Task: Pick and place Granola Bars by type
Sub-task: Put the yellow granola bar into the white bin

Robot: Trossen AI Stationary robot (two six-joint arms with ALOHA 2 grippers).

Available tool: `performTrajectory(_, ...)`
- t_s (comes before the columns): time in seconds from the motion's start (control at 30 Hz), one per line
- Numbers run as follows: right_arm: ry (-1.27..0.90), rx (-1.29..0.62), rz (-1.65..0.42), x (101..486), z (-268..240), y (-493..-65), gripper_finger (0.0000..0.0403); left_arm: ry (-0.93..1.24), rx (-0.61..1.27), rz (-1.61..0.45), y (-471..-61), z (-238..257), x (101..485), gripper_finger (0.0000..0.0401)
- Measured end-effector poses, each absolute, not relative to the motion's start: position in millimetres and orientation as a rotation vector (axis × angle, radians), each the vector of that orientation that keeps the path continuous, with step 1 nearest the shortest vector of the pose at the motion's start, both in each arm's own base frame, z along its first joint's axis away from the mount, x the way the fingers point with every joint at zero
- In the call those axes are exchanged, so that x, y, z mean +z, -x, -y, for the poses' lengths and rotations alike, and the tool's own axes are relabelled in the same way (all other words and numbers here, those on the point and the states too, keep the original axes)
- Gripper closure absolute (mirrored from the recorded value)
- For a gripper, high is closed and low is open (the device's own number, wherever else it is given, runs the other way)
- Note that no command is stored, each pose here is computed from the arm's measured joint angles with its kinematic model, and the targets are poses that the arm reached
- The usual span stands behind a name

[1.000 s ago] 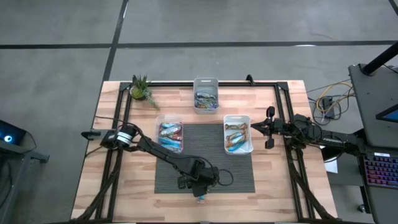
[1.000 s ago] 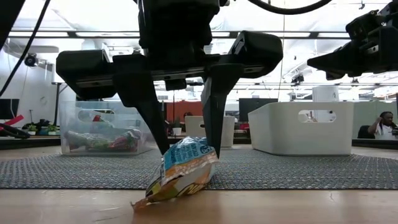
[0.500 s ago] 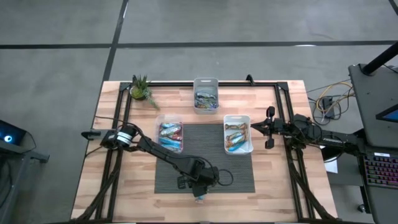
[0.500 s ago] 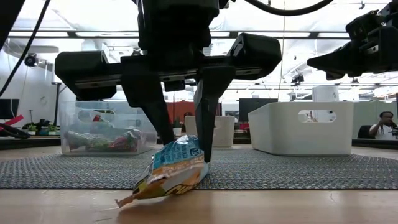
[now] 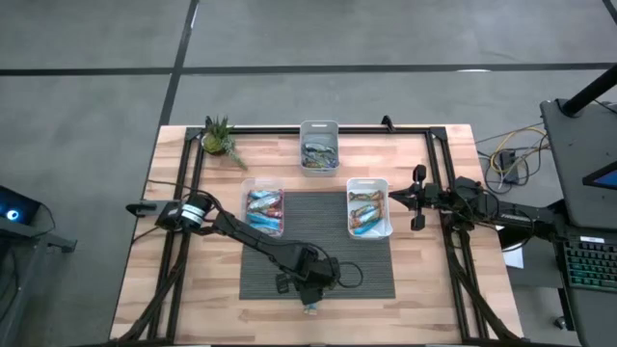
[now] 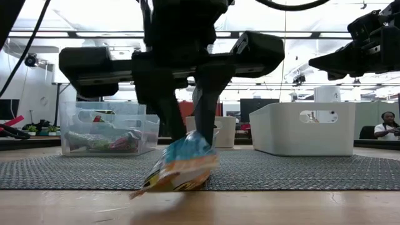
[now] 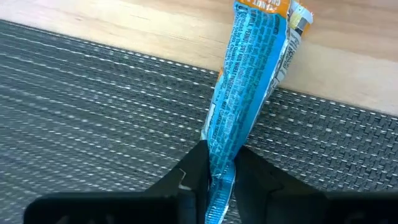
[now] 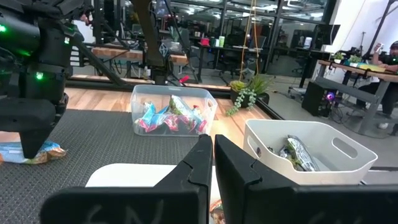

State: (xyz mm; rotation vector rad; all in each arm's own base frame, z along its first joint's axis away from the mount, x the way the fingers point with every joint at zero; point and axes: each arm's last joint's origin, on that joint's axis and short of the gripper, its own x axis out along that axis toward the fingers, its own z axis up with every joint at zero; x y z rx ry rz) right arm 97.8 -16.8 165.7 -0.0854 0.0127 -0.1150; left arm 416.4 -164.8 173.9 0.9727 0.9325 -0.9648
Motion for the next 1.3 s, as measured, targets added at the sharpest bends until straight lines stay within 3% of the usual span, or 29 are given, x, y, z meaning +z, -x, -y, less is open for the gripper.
performTrajectory(0.4,0.085,-0.115,-0.013,166,17,-98,0.0394,-0.995,-0.85,-0.892,-428,165,217,0.0357)
performTrajectory(0.8,0.085,-0.115,-0.012,166,17,-98,0.0394,-0.957,-0.567,-0.817,-439,135,313,0.0357)
performTrajectory(1.1,0.084,-0.115,-0.012,166,17,-98,0.0394,-0.726,-0.301,-0.725,-445,94,371,0.0357)
performTrajectory(1.3,0.084,-0.115,-0.012,166,17,-98,0.0394,-0.534,-0.169,-0.698,-449,68,381,0.0357)
